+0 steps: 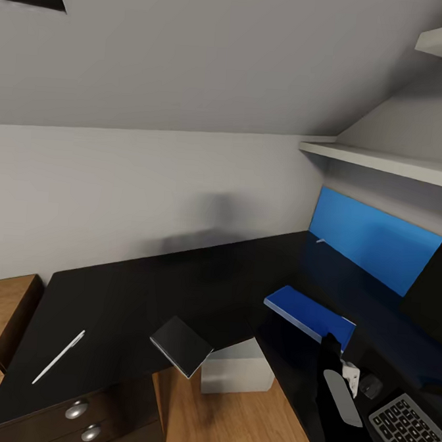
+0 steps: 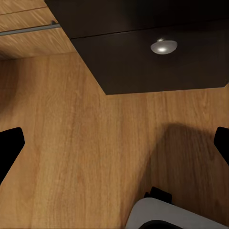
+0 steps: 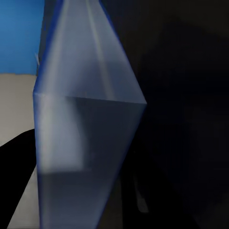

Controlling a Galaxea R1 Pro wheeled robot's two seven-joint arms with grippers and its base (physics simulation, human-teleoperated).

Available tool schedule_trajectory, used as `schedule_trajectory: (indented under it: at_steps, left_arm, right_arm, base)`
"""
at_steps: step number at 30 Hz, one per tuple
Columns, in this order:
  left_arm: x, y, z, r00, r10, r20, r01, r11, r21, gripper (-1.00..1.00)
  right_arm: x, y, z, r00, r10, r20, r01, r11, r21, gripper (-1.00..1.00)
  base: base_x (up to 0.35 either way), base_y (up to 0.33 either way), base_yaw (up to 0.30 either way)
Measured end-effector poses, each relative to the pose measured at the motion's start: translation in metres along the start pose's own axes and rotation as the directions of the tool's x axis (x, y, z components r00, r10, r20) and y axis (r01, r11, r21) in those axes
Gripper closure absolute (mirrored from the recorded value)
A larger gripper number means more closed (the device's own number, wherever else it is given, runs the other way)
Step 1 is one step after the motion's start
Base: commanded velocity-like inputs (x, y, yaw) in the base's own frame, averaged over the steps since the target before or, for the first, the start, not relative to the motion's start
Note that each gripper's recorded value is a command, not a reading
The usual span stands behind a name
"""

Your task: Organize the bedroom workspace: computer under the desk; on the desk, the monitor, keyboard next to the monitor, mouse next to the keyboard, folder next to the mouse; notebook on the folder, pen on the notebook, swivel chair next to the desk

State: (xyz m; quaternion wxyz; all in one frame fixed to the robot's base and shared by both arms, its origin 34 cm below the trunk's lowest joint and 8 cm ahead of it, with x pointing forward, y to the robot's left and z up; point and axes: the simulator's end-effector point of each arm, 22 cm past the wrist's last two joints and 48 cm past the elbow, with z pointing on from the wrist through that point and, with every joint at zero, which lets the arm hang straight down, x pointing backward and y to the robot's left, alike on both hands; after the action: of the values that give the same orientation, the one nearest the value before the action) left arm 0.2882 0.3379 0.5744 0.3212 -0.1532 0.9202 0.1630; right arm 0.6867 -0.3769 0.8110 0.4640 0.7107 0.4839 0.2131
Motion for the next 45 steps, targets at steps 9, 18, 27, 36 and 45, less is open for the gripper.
schedule_trajectory:
  at_steps: [9, 18, 27, 36, 45]
  left_arm:
    - [0.000, -0.001, 0.000, 1.000, -0.001, 0.000, 0.001, 1.000, 0.001, -1.00]
    - [0.000, -0.001, 0.000, 1.000, -0.002, 0.000, 0.002, 1.000, 0.000, -1.00]
    - [0.000, 0.000, 0.000, 1.000, -0.002, 0.001, 0.002, 1.000, 0.000, -1.00]
    - [0.000, 0.000, 0.000, 1.000, -0.002, 0.002, 0.002, 1.000, 0.000, -1.00]
    - [-0.001, 0.000, 0.000, 1.000, -0.002, 0.002, 0.002, 1.000, 0.000, -1.00]
  right_arm:
    - [0.000, 0.035, -0.002, 1.000, 0.002, -0.004, -0.003, 0.988, -0.158, 1.00]
    - [0.000, 0.036, -0.003, 1.000, 0.001, -0.005, -0.001, 0.986, -0.165, 1.00]
    - [0.000, 0.036, -0.003, 1.000, 0.001, -0.003, -0.002, 0.986, -0.165, 1.00]
    - [-0.002, 0.043, -0.004, 0.996, -0.083, 0.020, 0.086, 0.978, -0.191, 1.00]
    - [-0.010, 0.044, -0.004, 0.991, -0.120, 0.066, 0.130, 0.973, -0.190, 1.00]
  base:
    - [0.000, 0.000, -0.001]
    - [0.000, 0.000, 0.000]
    - [0.000, 0.000, 0.000]
    - [-0.013, 0.009, 0.000]
    - [-0.130, 0.116, 0.000]
